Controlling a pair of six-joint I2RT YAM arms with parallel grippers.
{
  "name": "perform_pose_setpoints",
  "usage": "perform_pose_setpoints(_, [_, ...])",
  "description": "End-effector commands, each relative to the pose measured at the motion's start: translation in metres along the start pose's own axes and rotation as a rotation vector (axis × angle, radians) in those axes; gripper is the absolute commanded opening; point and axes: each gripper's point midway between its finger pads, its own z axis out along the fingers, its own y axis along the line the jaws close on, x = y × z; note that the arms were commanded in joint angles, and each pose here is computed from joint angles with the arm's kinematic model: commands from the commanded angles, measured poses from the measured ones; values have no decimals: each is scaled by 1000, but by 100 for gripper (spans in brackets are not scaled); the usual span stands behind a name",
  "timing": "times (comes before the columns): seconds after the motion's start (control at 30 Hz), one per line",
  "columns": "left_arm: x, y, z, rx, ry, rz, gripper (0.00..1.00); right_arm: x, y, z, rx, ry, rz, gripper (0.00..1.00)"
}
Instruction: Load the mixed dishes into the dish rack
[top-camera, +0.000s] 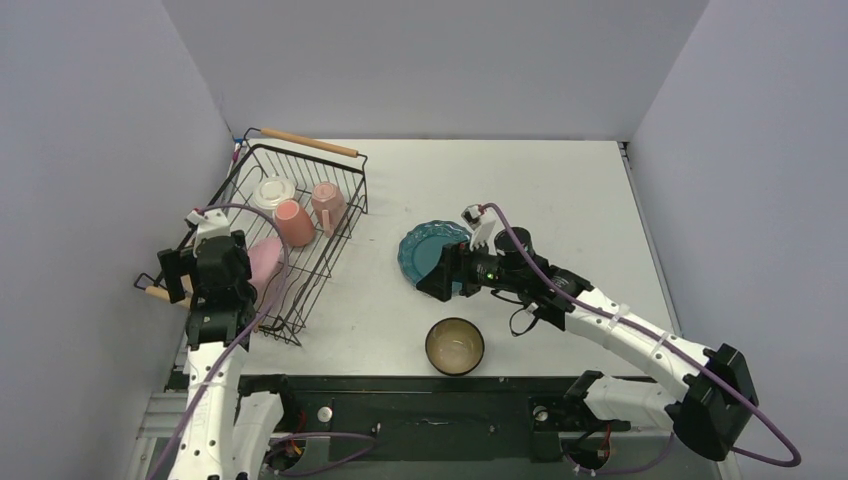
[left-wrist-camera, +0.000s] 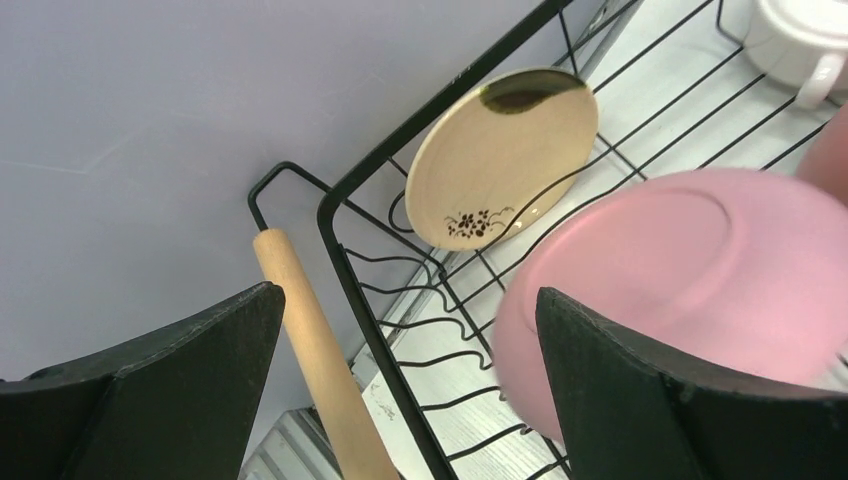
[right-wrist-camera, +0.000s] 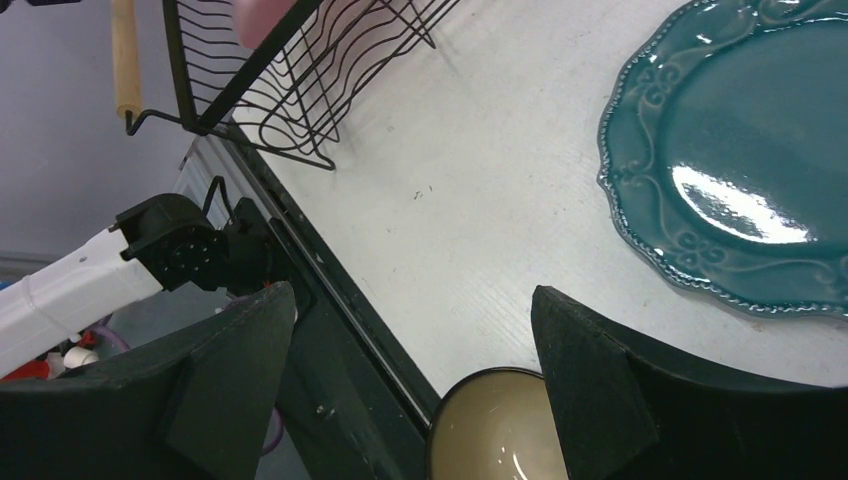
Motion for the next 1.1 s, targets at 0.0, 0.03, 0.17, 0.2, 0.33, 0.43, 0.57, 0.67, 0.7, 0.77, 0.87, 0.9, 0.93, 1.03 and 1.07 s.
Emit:
perform_pose_setpoints(0.0, [-38, 13, -17, -5, -98, -71, 96, -23, -1, 1, -23, -47, 16, 83])
perform_pose_setpoints(0.03, [-41, 16, -18, -12, -106, -75, 96, -23, -5, 2, -11, -42, 22, 83])
perform_pose_setpoints(0.17, [-49, 8, -21, 33, -138, -55, 96, -24, -27, 1, 41, -28, 54, 83])
perform_pose_setpoints(0.2, [-51, 3, -21, 56, -150, -32, 96, -26, -34, 0, 58, -33, 63, 83])
perform_pose_setpoints(0.33, [-45, -36, -17, 229, -138, 69, 96, -25, -48, -1, 96, -27, 83, 83])
perform_pose_setpoints(0.43, [-30, -64, -6, 317, -70, 124, 96, -24, -52, 2, 112, -21, 98, 83])
perform_pose_setpoints(0.57, [-24, -90, 6, 368, 20, 82, 97, -24, -55, 4, 126, -27, 112, 83])
perform_pose_setpoints(0.67, [-26, -106, 12, 385, 80, -30, 96, -24, -56, 6, 131, -28, 117, 83])
perform_pose_setpoints(0.7, [-25, -110, 12, 385, 105, -89, 96, -24, -57, 6, 134, -28, 119, 83])
perform_pose_setpoints(0.77, [-20, -117, 16, 381, 172, -168, 96, -23, -59, 7, 137, -24, 120, 83])
perform_pose_setpoints(0.87, [-15, -126, 24, 390, 284, -210, 96, -22, -58, 8, 135, -15, 114, 83])
perform_pose_setpoints(0.9, [-6, -124, 25, 373, 343, -214, 96, -22, -58, 9, 135, -12, 109, 83])
perform_pose_setpoints(0.93, [-2, -124, 29, 357, 391, -209, 96, -22, -58, 9, 141, -6, 98, 83])
perform_pose_setpoints(1.03, [6, -125, 32, 320, 462, -232, 96, -25, -55, 12, 159, 7, 73, 83])
perform_pose_setpoints(1.07, [7, -126, 32, 321, 462, -240, 96, -27, -52, 14, 163, 10, 64, 83])
